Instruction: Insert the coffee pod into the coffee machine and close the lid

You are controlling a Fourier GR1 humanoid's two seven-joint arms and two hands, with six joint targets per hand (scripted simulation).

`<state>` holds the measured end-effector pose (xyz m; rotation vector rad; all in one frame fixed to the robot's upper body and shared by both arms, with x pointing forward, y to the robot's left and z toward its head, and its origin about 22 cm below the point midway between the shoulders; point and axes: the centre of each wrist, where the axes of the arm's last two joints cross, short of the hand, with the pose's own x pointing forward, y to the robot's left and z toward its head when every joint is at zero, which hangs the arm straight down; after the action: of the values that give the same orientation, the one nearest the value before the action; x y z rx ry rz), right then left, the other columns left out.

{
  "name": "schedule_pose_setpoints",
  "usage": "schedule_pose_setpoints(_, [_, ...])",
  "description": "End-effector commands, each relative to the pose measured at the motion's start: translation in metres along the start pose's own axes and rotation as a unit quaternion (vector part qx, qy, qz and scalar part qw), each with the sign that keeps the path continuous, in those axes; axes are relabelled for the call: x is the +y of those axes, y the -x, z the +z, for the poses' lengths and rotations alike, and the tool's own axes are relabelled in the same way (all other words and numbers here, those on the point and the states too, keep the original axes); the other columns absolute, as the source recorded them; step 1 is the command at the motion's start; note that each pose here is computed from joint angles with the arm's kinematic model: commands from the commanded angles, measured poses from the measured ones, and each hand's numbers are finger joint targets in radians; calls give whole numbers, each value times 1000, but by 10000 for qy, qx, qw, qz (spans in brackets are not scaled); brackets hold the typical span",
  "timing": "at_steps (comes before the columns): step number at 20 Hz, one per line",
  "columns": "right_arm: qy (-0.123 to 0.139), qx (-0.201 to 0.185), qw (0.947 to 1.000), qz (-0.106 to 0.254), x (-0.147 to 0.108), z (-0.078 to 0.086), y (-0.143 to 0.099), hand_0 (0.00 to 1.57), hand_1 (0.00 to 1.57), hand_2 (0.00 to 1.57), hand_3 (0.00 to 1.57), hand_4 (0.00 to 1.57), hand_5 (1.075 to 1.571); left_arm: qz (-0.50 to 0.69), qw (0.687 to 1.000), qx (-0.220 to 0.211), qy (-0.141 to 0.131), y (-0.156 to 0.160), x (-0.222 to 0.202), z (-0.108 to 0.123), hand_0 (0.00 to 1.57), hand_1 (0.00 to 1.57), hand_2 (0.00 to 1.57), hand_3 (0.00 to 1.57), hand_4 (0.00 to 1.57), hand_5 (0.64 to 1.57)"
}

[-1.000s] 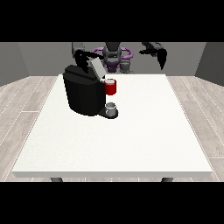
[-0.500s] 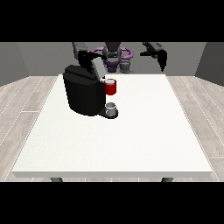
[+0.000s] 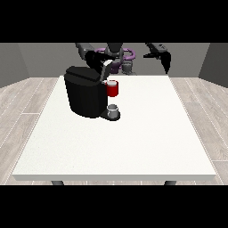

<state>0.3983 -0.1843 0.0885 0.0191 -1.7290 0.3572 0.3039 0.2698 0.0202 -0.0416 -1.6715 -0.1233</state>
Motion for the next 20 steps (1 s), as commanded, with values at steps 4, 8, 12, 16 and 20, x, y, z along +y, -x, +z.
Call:
schedule_pose_setpoints(4, [-308, -167, 9985, 421, 32, -9, -16, 0, 0, 0, 0, 125, 1571, 145, 9998, 19, -120, 5, 22, 0, 0, 0, 0, 0, 139, 1571])
schedule_pose_setpoints(8, [-54, -366, 9979, 525, 28, -23, -26, 0, 0, 0, 0, 110, 1571, 138, 9994, -207, 227, -10, 1, -8, 0, 0, 0, 0, 0, 1571])
schedule_pose_setpoints(12, [-108, -357, 9987, 361, 18, -31, -37, 0, 0, 0, 0, 125, 1571, 31, 9989, -374, 290, -11, -4, -5, 0, 0, 0, 0, 196, 1571])
schedule_pose_setpoints(16, [-698, -567, 9959, 51, 49, -17, -27, 0, 0, 0, 0, 132, 1571, 46, 9996, -272, 15, 11, -7, 5, 0, 0, 0, 0, 165, 1571])
schedule_pose_setpoints(20, [-817, -482, 9939, -558, 69, 21, 15, 0, 0, 0, 0, 275, 1571, 291, 9996, -29, 31, 23, -21, 13, 0, 0, 0, 0, 192, 1571])
